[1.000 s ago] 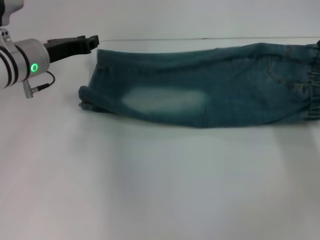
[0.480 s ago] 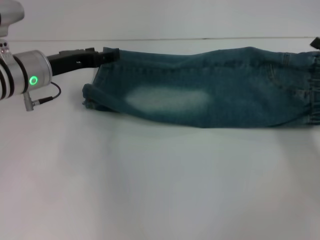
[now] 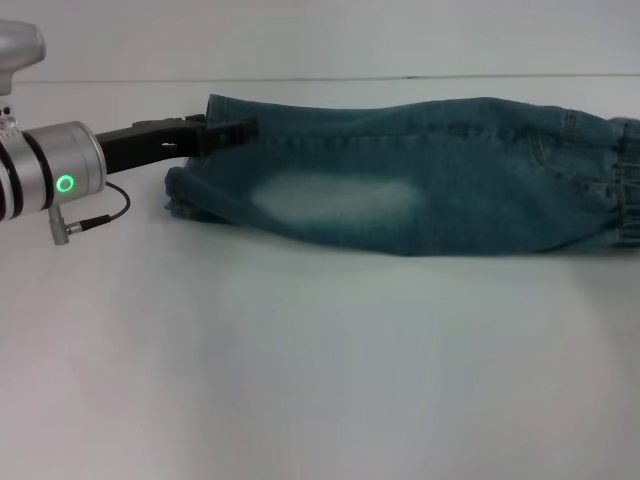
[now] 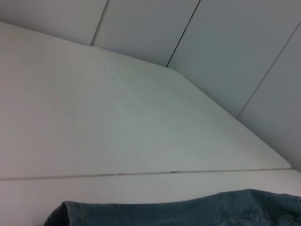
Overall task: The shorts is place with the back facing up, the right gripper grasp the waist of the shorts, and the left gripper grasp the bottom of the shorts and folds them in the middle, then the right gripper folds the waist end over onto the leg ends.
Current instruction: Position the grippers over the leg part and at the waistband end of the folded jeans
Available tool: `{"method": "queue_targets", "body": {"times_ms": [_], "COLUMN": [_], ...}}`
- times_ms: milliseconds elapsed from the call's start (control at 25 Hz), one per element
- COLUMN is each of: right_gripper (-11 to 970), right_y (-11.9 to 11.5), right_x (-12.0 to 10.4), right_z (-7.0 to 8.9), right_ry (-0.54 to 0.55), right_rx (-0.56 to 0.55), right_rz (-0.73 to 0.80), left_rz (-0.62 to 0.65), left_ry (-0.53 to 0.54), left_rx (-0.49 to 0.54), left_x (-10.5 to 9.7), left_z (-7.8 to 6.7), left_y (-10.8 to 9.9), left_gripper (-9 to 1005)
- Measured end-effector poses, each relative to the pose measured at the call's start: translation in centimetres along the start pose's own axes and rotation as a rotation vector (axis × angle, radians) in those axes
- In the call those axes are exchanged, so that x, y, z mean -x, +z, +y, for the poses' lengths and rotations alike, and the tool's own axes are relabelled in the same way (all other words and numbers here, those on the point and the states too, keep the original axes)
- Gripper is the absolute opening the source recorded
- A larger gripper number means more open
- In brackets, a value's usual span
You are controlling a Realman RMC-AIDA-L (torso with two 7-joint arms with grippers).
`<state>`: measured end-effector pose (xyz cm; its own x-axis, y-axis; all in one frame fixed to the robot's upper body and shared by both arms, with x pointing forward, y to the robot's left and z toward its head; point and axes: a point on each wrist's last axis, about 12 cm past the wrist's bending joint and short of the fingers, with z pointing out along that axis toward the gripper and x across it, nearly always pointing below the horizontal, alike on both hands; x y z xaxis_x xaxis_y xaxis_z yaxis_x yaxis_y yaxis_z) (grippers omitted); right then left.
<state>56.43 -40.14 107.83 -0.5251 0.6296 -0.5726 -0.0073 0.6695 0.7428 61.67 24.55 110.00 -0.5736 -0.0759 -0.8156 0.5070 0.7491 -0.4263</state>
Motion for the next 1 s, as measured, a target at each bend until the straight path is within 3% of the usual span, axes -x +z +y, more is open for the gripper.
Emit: {"method": "queue_targets", "body": {"times_ms": [480,1000], "right_gripper": [958,959], "right_y": [-4.0,-2.9], "right_x": [-1.2,-2.4], "right_z": [-2.3,-2.6], "right_ry": [0.024,0.016], "right_rx": [-0.022,-0.076], "right_rz": [-0.045,0.004], "left_rz": [0.022,0.064], "left_ry": [-0.008,0.004], "left_rx": [-0.049,-0.071], "left_x": [-1.0,-2.0], "left_z": [-0.5,-1.0], "left_y": [-0.3,0.3], "left_gripper": [947,947]}}
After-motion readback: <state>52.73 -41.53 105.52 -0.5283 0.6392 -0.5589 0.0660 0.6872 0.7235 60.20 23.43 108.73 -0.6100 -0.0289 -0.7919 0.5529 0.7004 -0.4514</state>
